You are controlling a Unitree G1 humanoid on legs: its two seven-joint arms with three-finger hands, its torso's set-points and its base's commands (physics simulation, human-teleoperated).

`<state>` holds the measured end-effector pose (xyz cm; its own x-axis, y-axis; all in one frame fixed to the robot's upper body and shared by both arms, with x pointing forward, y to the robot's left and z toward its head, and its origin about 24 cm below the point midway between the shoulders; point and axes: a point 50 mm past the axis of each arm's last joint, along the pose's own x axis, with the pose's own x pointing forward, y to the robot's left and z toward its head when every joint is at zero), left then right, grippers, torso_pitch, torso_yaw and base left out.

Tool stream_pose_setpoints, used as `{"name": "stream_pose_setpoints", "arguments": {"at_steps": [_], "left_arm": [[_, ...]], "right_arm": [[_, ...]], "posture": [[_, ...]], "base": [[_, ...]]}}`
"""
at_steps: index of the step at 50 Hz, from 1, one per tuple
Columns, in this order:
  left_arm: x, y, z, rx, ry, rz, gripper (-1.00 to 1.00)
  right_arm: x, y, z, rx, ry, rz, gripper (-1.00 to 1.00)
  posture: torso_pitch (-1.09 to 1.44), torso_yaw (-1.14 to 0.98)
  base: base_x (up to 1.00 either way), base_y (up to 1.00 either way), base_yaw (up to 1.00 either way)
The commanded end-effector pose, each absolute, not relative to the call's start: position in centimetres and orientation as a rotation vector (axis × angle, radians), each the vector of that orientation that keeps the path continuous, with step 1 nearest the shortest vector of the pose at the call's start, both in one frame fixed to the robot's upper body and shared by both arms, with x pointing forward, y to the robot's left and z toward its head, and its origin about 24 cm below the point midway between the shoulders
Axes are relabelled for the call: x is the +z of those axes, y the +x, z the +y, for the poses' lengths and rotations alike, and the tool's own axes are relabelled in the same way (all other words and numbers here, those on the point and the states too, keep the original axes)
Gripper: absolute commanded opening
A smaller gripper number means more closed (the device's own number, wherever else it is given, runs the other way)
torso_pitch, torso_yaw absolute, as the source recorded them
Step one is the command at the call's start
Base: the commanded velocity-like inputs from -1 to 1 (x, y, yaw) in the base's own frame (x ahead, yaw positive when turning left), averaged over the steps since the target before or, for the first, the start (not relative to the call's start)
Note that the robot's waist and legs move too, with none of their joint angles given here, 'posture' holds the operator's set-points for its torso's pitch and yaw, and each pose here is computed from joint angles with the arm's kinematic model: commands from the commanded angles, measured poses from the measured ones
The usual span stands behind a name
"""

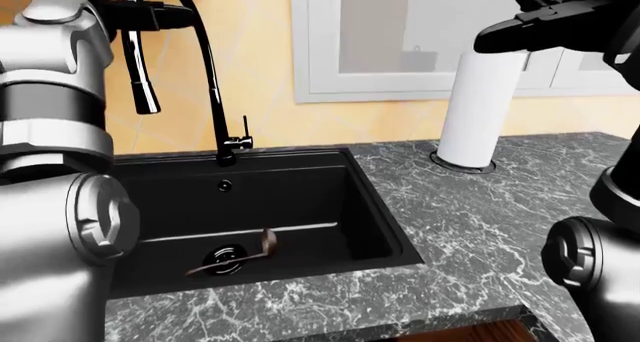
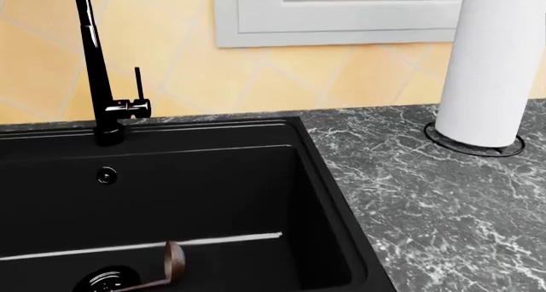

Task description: Turn the sink spout to the right.

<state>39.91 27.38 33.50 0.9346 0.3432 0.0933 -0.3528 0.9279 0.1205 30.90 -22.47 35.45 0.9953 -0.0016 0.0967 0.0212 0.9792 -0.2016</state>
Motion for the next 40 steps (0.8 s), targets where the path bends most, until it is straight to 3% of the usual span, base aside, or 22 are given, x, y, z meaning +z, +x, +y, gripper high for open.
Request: {"name": "stream_pose_setpoints", "arguments": {"at_steps": [1,27,40], "left_arm": [[35.5,39.5,27.1,0.357,0.141,-0.156,1.0],[32.7,40.0,28.2,0.431,0.159,-0.096,1.0],[30.4,40.7,27.2,0.392,0.201,-0.038,1.0]], "right_arm": [[36.8,30.3,-22.5,-0.023,-0.212,-0.163,1.0],[36.7,30.6,-22.5,-0.022,-0.212,-0.159,1.0],[36.6,30.2,-22.6,-0.026,-0.21,-0.163,1.0]], "posture": [[-0.65,0.0],[-0.65,0.0],[-0.65,0.0]], "base": [[0.0,0.0,0.0],[0.0,0.0,0.0],[0.0,0.0,0.0]]}}
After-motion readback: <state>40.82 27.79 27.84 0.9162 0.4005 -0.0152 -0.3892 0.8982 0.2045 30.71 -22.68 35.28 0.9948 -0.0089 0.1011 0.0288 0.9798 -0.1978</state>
